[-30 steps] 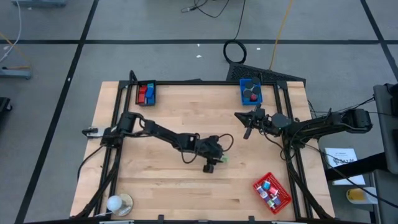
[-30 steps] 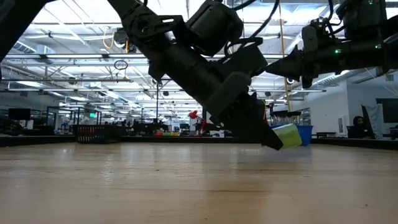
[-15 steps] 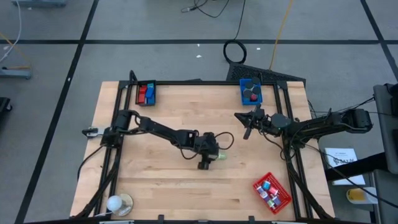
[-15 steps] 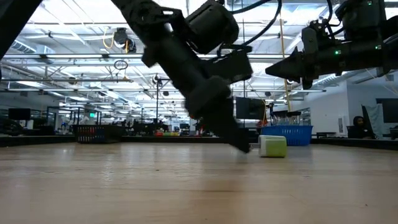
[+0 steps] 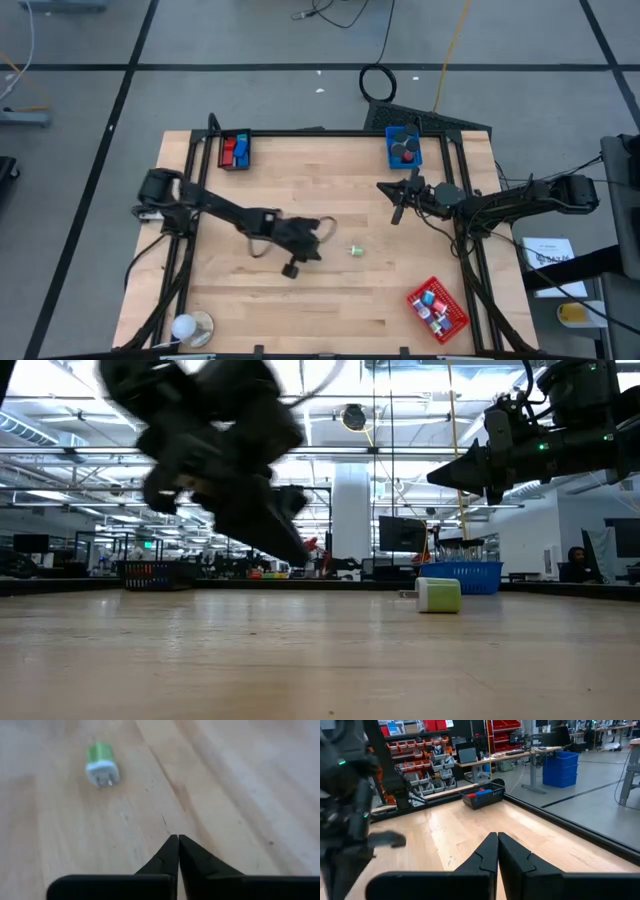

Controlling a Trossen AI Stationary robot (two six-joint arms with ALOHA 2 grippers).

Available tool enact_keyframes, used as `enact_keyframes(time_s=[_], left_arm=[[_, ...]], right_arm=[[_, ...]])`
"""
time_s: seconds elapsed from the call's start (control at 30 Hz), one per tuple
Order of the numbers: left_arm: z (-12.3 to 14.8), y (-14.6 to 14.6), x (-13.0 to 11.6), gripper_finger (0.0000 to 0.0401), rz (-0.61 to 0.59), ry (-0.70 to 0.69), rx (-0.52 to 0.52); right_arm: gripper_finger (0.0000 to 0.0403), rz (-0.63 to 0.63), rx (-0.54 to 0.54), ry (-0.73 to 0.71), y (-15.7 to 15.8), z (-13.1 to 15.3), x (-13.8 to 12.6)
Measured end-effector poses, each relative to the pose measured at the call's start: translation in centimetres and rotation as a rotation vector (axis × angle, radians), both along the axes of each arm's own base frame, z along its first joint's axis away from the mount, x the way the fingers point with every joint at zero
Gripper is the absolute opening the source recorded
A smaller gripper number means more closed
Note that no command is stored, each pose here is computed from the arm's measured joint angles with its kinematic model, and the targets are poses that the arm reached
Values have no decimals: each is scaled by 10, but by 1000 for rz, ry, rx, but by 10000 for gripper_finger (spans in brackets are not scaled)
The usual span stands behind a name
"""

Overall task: Pick & Place Office items
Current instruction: Put the green charger adapter into the red basket

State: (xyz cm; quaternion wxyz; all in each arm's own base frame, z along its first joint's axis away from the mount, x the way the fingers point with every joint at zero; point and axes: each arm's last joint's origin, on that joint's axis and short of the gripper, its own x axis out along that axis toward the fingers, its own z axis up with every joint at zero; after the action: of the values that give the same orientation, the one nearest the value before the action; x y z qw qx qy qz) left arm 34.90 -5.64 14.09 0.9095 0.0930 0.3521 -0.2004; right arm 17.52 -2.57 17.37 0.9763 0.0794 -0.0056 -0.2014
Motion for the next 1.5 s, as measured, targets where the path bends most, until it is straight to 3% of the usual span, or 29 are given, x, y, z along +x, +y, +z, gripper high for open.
enact_keyframes(time_s=[0.17, 0.3, 0.53, 0.63, 0.73, 0.8, 0.97, 1.1, 1.23, 1.5], left_arm=[[-1, 13, -48, 22, 114, -240, -142], [1, 20, -73, 39, 239, -265, -237], [-6, 25, -108, 7, 282, -431, -137], [-11, 31, -125, 10, 309, -514, -149], [-18, 35, -139, 21, 328, -519, -174], [-20, 36, -144, 22, 334, -524, -186], [-22, 36, -147, 23, 330, -517, -173], [-21, 36, -145, 24, 342, -518, -197], [-21, 35, -145, 24, 354, -511, -226], [-21, 35, -145, 24, 355, -510, -228]], right_arm=[[4, 1, -18, -6, 0, 1, 0], [4, 15, 92, -72, 0, 3, 0], [2, 205, 100, -57, 11, 1, 8], [1, 169, 92, 45, 19, 6, 22], [1, 86, 82, 235, 27, 16, 42], [1, 28, 76, 345, 33, 25, 52], [2, -16, 49, 420, 52, 48, 84], [14, 7, 130, 588, 64, 58, 107], [49, 31, 166, 801, 78, 62, 123], [155, 186, 246, 928, 104, 57, 143]])
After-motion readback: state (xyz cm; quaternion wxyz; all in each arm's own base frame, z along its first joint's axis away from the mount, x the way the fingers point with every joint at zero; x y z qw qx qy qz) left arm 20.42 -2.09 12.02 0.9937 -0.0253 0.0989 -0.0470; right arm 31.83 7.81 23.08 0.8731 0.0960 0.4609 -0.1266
